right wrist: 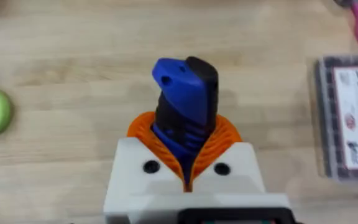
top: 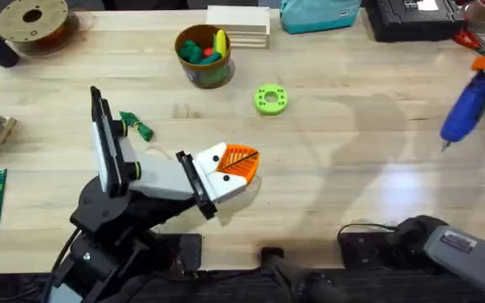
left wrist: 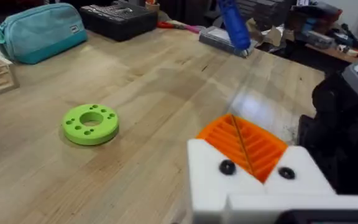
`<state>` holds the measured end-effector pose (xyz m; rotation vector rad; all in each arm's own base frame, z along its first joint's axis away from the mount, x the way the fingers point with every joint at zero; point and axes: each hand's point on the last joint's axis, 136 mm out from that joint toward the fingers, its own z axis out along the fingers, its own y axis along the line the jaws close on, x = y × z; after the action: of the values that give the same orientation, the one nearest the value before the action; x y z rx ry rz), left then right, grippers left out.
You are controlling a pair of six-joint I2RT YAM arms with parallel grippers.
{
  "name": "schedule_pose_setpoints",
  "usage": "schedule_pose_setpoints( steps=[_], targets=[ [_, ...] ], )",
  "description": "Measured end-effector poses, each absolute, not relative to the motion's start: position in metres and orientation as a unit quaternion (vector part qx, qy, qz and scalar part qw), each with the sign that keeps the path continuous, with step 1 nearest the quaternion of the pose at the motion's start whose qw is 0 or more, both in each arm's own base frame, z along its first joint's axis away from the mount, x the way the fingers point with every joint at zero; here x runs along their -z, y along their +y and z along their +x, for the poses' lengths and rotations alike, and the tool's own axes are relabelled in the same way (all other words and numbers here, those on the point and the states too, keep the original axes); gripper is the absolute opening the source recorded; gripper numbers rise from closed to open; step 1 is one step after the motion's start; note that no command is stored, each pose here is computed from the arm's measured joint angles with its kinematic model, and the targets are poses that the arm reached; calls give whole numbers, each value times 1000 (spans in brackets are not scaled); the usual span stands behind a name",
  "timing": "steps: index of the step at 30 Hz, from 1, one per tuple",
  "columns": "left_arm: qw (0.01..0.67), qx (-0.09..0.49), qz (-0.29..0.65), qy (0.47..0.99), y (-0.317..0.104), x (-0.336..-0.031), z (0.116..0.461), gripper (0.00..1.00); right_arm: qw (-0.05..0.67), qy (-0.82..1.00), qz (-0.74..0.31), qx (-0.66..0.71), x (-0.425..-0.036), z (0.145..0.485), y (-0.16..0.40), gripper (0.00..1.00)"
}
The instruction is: Pick up the gripper from the table and insert it into the empty holder that is missing its gripper. Then pick up a screw, insert it into the mounting hole, and use the screwdriver to tighten it. Finally, clean up the table by picking up the vegetable and placing it into the bucket.
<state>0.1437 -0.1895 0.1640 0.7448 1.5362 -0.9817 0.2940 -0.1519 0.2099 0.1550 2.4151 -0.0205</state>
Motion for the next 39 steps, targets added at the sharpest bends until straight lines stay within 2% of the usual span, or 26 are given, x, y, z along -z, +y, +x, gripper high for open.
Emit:
schedule_pose_setpoints(
  steps=[10,18,26,33,39],
  targets=[
    [553,415,315,650,-190,-164,144,6,483,874,-33,-44,-236,334,-48,32],
    [553,415,315,650,-190,-164,144,6,570,786,-173,-164,-287,346,94,32],
    [553,415,315,650,-190,-164,144,6,622,669,-292,-283,-345,303,209,32],
    [553,415,315,650,-190,-164,144,6,625,589,-353,-372,-377,257,257,32],
    [553,415,315,650,-190,-164,144,6,601,560,-390,-417,-380,228,279,32]
  ],
)
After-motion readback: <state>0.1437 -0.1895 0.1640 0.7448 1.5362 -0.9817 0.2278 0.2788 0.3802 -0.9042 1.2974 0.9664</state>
